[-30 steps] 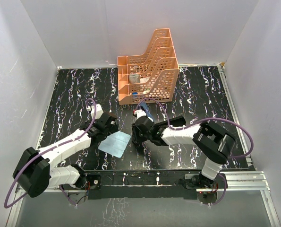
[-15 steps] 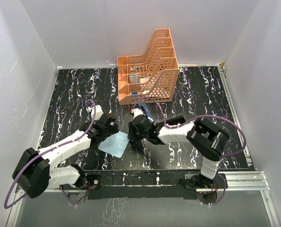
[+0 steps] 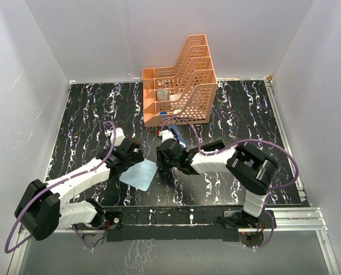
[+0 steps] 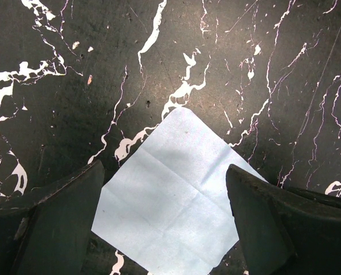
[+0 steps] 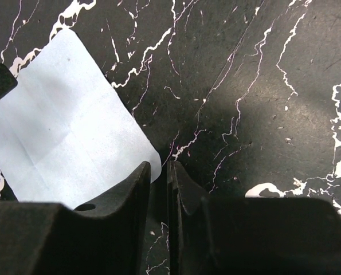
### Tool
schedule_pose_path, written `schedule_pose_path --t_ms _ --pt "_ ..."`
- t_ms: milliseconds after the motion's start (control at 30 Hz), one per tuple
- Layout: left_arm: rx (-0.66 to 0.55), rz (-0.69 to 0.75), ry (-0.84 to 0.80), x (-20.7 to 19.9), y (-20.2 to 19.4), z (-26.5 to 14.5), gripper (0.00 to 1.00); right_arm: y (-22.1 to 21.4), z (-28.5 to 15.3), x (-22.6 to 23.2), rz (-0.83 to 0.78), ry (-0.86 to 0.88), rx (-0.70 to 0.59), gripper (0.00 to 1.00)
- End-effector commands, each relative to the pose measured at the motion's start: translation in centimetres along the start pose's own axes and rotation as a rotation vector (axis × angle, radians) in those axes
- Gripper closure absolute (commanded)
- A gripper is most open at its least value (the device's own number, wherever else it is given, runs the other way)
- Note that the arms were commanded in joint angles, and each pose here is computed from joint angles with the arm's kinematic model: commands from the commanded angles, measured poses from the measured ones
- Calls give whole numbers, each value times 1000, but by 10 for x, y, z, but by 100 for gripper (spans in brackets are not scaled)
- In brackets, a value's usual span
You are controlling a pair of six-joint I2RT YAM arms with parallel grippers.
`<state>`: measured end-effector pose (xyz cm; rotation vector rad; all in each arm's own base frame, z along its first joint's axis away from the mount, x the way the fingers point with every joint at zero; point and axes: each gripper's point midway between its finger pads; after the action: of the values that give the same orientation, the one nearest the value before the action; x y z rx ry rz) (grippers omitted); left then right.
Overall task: Organize the sunglasses
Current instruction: Move the glasses cleaning cloth to the center of the board.
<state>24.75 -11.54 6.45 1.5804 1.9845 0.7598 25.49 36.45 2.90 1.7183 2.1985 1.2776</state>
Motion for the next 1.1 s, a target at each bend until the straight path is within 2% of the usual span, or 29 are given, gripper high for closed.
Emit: schedule_pose_path --t_ms 0,333,900,1067 --pt "-10 -9 -2 4 3 -4 13 14 6 4 -22 -6 -38 83" --pt "-6 -8 -4 3 1 -3 13 -5 12 11 18 49 14 83" --pt "-11 -12 -13 1 3 -3 13 -14 -1 12 6 29 33 84" --pt "-12 -13 -13 1 3 -3 13 -16 1 6 -5 3 35 91"
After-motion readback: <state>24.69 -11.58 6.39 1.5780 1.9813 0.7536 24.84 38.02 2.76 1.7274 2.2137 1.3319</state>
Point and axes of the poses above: each gripper's point midway between its finger pads, its own z axis out along the fingers, its own x axis along the line the jaws close on, y = z × x, and after that the axes turned 8 degrees about z, right-handed
